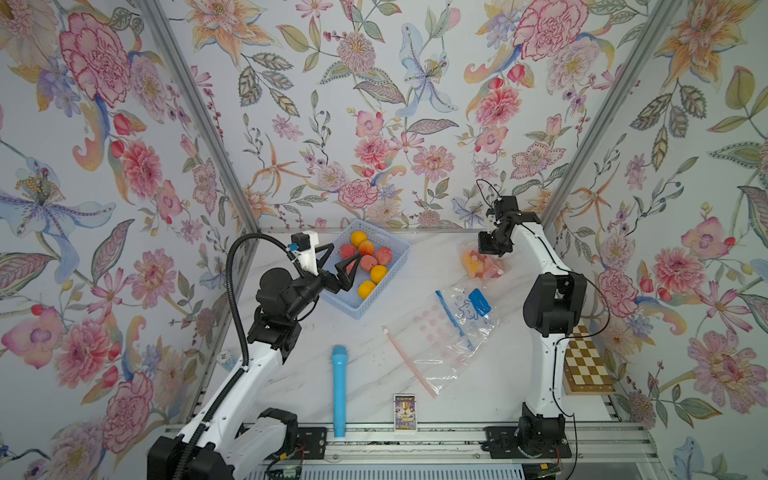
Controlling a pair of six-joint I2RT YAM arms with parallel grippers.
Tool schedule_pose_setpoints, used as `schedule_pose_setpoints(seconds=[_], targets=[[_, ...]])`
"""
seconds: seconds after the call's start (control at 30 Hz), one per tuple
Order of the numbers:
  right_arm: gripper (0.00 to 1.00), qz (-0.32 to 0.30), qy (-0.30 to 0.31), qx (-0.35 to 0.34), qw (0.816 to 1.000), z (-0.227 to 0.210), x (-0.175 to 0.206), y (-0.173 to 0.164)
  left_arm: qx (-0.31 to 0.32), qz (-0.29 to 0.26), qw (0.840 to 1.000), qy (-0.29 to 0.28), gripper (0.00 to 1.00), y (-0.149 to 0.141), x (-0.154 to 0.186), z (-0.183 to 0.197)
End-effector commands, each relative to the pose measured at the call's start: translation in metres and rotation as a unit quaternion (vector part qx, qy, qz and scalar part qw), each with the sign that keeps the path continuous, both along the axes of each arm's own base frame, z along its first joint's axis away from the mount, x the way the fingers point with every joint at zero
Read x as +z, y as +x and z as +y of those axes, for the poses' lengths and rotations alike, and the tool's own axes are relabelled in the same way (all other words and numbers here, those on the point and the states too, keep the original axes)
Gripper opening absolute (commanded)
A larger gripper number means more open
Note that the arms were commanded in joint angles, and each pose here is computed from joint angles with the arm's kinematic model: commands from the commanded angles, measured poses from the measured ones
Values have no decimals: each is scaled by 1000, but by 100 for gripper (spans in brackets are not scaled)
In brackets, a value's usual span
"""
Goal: Place the peach in a zip-top bag and seal the zipper
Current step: Place the zipper food storage bag at the center of the board.
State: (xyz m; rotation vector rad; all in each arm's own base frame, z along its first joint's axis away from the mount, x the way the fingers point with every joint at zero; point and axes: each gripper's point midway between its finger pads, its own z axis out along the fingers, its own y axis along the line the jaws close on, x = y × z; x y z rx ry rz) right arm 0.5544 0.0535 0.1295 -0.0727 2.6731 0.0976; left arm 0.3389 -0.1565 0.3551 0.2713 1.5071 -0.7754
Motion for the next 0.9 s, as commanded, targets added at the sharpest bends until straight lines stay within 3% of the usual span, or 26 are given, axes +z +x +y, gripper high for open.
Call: schedule_pose_setpoints(seconds=[0.0,0.1,0.2,0.53,0.87], targets=[[0,13,13,22,1000,27,-9,0,7,-2,1000,-7,99,3,0,3],[0,7,7,18,1000,29,-9,5,9,-1,1000,-6,99,3,-1,4],[7,-2,-1,3,1000,22,-2,7,12,0,1000,-6,99,3,-1,5],[45,-51,-53,-68,995,-16,54,-4,37,14,999,-16,99,10,-5,12],[55,-73,-79,-105,989,-10,93,-51,67,41,997,-19,99,17,-17,20]])
